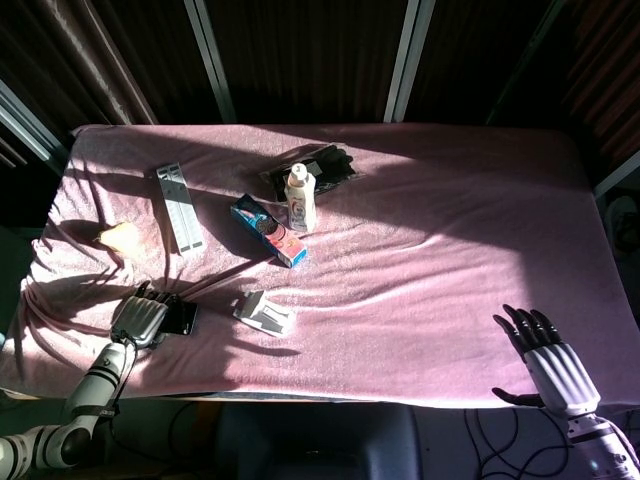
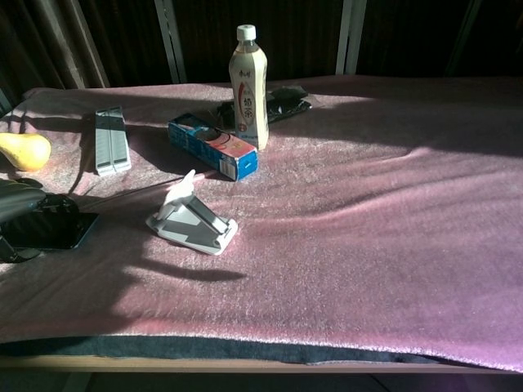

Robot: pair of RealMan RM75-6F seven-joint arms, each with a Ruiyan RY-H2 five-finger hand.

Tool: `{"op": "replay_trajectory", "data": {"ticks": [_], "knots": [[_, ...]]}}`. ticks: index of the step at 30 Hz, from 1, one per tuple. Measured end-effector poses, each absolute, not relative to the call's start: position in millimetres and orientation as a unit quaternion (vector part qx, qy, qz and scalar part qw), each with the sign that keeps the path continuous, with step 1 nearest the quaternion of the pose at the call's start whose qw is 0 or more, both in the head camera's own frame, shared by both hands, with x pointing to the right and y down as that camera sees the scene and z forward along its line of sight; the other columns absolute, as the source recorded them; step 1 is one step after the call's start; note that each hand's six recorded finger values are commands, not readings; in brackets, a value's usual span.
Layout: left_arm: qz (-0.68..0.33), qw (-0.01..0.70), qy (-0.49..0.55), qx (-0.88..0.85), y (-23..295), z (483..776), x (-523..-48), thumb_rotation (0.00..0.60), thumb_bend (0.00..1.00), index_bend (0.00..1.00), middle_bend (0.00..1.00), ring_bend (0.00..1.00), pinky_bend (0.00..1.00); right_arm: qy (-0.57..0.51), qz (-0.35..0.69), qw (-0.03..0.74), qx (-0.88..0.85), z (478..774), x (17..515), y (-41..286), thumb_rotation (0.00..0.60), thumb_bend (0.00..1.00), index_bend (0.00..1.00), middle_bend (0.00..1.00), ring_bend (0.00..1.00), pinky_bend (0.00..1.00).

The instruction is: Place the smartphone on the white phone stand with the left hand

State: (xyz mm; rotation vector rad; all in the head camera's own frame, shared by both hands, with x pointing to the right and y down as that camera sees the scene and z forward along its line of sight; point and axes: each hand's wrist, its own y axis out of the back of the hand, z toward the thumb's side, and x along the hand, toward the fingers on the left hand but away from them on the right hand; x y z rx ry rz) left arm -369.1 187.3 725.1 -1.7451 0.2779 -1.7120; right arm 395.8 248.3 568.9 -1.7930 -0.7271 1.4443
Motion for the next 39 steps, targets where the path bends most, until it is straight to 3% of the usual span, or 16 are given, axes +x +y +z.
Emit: {"op": "replay_trajectory", "data": {"ticks": [20,27,39], "knots": [[-0.475,0.280,0.309,-0.775,161,678,-363,0.600,0.40,0.88,0.97,0.54,0.01,-0.275,0.563,0.355,-0.694,573,393,249,0.600,0.11,0.00,0.00,0.00,0.00],[-0.421,0.264,0.306,-0.812,154,666,-344,0.600,0.40,0.87,0.97,0.51,0.02,-0.269,0.565,0.352,-0.697,576,392,250,0.600,0.11,0.00,0.00,0.00,0.00],[-0.348,0.139,0.238,-0.896,127,664,-287,0.600,0.40,0.87,0.97,0.50,0.02,-0.266,0.570,0.345,-0.696,577,396,250,0.600,0.11,0.00,0.00,0.00,0.00]]}}
